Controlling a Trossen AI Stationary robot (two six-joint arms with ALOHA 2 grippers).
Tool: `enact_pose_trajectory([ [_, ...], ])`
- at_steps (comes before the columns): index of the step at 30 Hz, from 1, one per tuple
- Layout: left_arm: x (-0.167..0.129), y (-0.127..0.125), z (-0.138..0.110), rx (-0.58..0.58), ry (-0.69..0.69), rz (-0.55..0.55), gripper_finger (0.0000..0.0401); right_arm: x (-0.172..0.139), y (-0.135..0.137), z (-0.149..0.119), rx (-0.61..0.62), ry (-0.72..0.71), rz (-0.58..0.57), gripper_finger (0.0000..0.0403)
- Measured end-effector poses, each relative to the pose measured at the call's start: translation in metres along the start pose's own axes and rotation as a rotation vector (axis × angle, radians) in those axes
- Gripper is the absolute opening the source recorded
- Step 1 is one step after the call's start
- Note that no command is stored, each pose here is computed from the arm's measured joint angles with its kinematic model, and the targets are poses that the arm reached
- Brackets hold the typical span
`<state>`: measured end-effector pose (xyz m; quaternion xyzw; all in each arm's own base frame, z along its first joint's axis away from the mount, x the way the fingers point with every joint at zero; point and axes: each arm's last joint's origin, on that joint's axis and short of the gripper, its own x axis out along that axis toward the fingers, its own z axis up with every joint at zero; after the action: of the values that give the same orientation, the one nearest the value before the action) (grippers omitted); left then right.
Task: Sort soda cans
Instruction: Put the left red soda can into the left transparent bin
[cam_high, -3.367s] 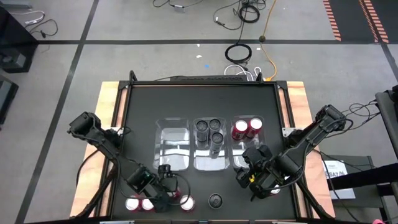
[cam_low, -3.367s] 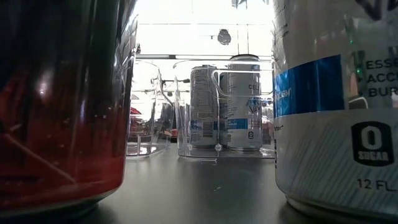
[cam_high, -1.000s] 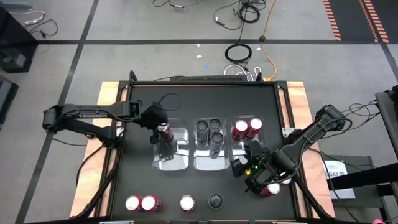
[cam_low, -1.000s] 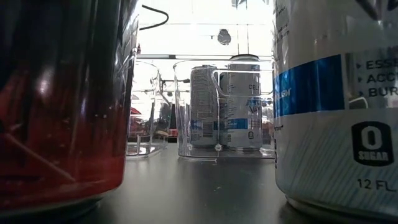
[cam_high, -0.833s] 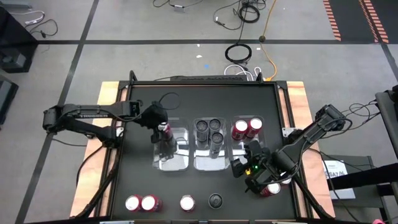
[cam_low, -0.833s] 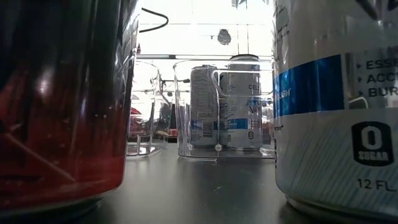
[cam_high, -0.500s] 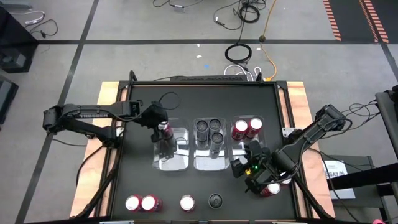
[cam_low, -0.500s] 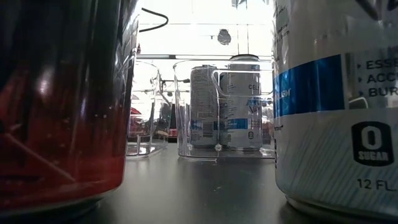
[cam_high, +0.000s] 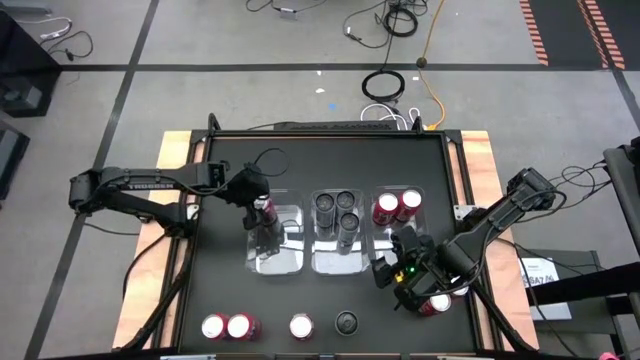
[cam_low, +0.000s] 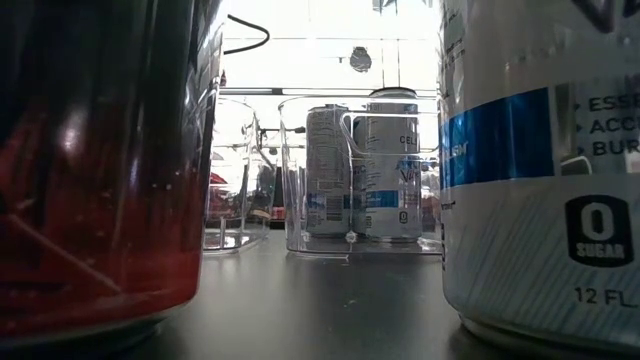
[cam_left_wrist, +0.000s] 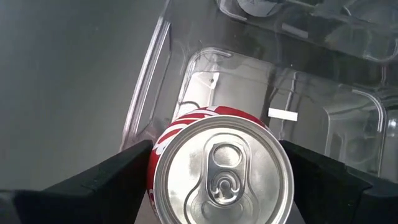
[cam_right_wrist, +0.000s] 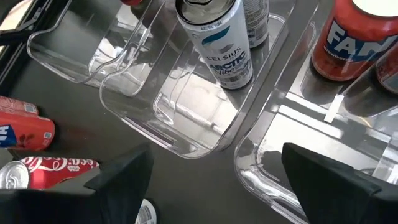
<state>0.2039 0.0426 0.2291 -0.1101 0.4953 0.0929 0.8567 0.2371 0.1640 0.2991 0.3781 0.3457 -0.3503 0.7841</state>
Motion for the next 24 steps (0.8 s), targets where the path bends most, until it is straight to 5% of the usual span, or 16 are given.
enact_pose_trajectory([
  [24, -0.015, -0.002, 0.016, 0.003, -0.066, -0.006, 0.0345, 0.0, 0.001, 0.0, -0.003, 0.005, 0.004, 0.0345],
])
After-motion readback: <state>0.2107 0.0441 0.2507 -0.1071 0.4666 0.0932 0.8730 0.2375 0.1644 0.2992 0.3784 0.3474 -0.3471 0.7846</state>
